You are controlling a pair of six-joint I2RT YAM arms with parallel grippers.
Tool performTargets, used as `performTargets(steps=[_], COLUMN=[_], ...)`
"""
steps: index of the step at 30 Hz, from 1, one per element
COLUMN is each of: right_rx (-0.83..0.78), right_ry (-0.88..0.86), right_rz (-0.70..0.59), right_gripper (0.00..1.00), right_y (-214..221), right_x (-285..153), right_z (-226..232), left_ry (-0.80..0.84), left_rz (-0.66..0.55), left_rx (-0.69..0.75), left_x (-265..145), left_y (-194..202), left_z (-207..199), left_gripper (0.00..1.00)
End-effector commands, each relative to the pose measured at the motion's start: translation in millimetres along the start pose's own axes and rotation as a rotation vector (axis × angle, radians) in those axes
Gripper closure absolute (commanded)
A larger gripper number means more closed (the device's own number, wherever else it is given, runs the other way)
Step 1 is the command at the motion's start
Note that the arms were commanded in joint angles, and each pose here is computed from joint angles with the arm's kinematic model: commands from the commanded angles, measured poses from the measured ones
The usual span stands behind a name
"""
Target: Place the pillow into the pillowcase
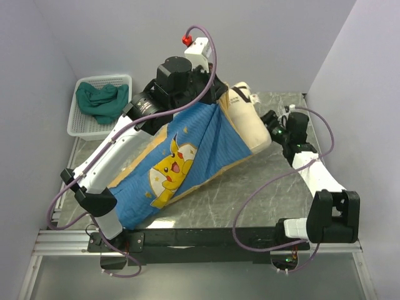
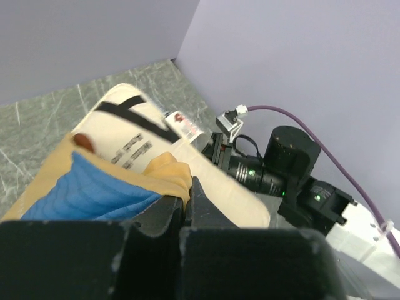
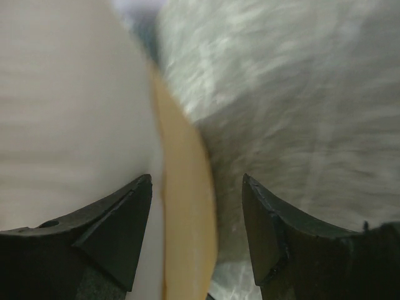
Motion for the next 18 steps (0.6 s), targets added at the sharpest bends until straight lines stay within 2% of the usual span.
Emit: performTargets(steps=[1,4,7,13,18], right_rx=[-0.215,-0.31,-0.355,-0.406,-0.444], right_ry=[-0.257,-0.298,-0.319,-0.352,-0.329], right_rz=[0.005,0.013,0.018,0.058,0.043], right_gripper=[0.3,0.27,0.27,0.26,0.23], right_y=[18.3,37.3,53.7,86.4,102.9], right_x=[-22.3,-37.6,-45.9,-54.4,-59.8], right_z=[96.1,132.5,148.1,154.5,151.1], left_ry=[0.126,0.151,0.159,0.16,0.151], left_rz=[-0.273,-0.267,-0.266,-0.256,-0.253], left_rx=[-0.004,0.0,0.0,-0.004,-0.002], left_x=[-29.8,-29.7,-29.1,-26.3,-26.8], left_y=[-78.5,-77.7,-75.6,-71.6,-68.5], left_z=[-27.2,-30.4,-30.9,-30.4,-28.3], left_gripper=[0.97,0.97,0.96,0.96,0.96])
Point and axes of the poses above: each gripper's point midway between its finger pads, its own x axis out along the fingers, its own z axis along the line the jaws close on, y = z × x, the point moved 5 cm from there along -x, back along the fingers, and after that the axes turned 8 degrees about x, right-handed, at the moved point
